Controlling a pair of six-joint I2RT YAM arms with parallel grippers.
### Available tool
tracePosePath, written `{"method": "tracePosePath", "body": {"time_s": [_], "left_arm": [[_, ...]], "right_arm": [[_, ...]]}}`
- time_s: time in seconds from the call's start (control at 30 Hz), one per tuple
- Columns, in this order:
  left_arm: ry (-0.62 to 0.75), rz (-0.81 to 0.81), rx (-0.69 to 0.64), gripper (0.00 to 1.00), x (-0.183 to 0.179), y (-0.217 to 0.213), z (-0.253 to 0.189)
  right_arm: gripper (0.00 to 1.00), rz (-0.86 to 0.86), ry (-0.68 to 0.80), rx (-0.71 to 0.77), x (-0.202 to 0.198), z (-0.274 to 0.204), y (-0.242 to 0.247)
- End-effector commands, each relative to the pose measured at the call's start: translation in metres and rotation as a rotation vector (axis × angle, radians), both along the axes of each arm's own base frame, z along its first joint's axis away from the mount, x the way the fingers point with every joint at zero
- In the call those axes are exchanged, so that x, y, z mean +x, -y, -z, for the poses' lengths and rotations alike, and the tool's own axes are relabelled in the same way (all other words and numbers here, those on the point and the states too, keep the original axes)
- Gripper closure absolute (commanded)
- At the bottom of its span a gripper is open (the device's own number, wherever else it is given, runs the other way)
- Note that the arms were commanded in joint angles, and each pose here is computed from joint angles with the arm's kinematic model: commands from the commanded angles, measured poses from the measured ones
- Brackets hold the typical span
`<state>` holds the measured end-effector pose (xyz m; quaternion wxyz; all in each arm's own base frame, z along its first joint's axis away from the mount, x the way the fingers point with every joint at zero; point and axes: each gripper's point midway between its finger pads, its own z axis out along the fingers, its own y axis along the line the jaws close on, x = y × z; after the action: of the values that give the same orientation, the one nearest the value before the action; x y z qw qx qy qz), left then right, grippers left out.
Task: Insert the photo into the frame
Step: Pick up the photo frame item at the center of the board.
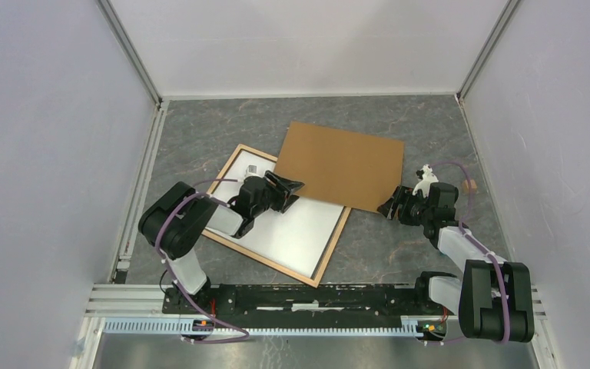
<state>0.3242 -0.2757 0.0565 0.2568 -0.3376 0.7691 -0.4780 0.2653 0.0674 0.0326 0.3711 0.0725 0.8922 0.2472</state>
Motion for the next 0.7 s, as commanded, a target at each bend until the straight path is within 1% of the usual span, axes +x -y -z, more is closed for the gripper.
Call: {"method": "tracePosePath", "body": {"time_s": [0.0, 0.1, 0.3, 0.4, 0.6, 0.67], "left_arm": [[0.042, -0.068, -0.043, 0.41, 0.013, -0.003, -0.004], [0.036, -0.080, -0.061, 0.47, 0.016, -0.003, 0.000], [0.037, -0.100, -0.114, 0.54, 0.024, -0.001, -0.001], [0.034, -0.102, -0.118, 0.62, 0.024, 0.000, -0.001], [0.037, -0.109, -0.139, 0.72, 0.026, -0.003, -0.009], [0.043, -0.106, -0.134, 0.77, 0.026, -0.005, -0.014]], "right_arm": [[0.24, -0.026, 0.039, 0.001, 0.008, -0.007, -0.003], [0.24, -0.027, 0.037, -0.002, 0.007, -0.006, -0.003], [0.25, -0.031, 0.034, -0.001, 0.005, -0.006, -0.003], [0.25, -0.031, 0.034, 0.000, 0.004, -0.007, -0.003], [0.25, -0.031, 0.047, -0.006, 0.004, -0.010, -0.003], [0.25, -0.030, 0.049, -0.012, 0.003, -0.010, -0.002]]}}
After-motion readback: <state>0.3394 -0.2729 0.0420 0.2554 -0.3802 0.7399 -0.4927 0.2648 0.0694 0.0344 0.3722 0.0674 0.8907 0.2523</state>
